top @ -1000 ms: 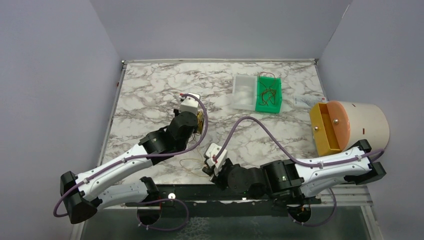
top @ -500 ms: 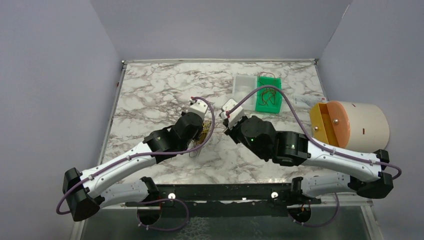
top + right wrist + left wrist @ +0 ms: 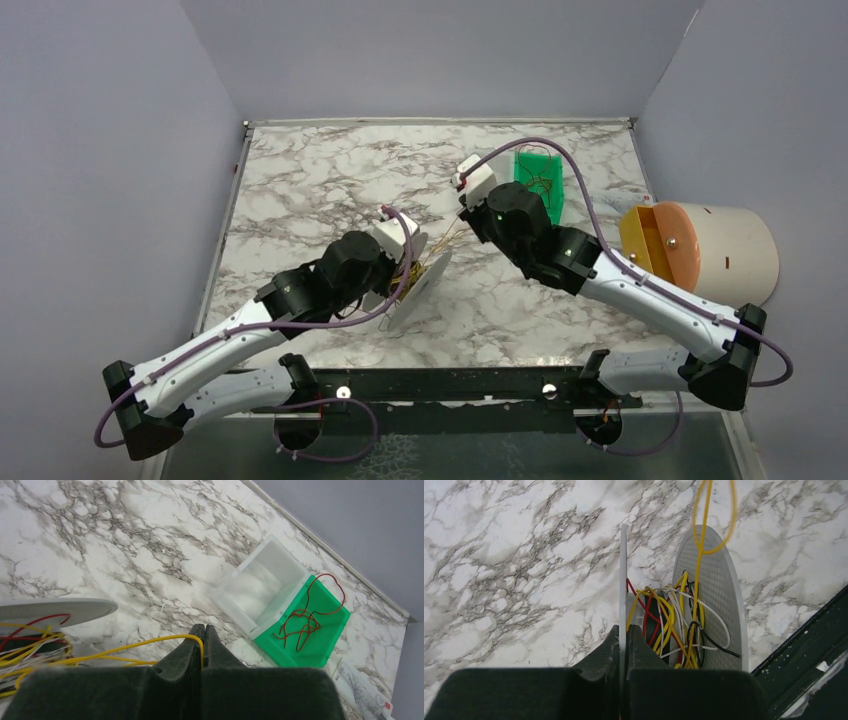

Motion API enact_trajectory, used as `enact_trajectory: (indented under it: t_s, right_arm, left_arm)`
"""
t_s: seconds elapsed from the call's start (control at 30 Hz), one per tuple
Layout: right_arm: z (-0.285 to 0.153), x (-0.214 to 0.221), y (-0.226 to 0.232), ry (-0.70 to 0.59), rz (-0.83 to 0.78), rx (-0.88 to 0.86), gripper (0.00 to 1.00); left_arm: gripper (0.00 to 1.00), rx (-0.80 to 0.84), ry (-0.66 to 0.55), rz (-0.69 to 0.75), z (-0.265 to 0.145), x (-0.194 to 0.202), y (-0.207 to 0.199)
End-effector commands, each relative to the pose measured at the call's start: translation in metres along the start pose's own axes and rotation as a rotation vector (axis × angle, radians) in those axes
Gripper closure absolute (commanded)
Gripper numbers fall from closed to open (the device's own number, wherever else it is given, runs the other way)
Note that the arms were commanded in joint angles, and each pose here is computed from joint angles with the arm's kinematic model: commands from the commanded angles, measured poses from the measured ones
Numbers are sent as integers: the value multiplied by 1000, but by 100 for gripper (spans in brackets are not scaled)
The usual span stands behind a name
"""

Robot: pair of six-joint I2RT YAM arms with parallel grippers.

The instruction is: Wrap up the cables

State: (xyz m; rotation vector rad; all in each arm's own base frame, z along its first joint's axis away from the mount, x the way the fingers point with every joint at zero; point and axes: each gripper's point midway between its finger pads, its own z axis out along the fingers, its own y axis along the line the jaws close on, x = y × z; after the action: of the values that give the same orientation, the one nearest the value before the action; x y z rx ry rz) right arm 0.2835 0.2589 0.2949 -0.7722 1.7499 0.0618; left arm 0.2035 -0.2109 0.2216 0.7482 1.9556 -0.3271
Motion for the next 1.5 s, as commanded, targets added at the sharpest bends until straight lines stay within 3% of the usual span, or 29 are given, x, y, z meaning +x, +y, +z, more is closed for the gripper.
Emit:
enact_trajectory:
  t_s: [0.0,0.43,0.93,1.13,1.47]
  right_arm:
    - [17,15,-7,-11,23,14,99]
    - [40,110,-6,132,159,131,99]
    - [25,165,53,81,491,-71,85]
    - [15,176,66,57,554,-136,85]
    - [4,213,89,127,636,-204,86]
  left_arm:
    - [100,157,-82,35,-22,-14,-20]
    - [100,349,-295,16,-84,-73,-40]
    - [100,473,-422,-80,-114,-113,-56]
    - [100,491,-472,-95,-127,-125,-56]
    - [100,414,-585,-151,-149,-148,-35]
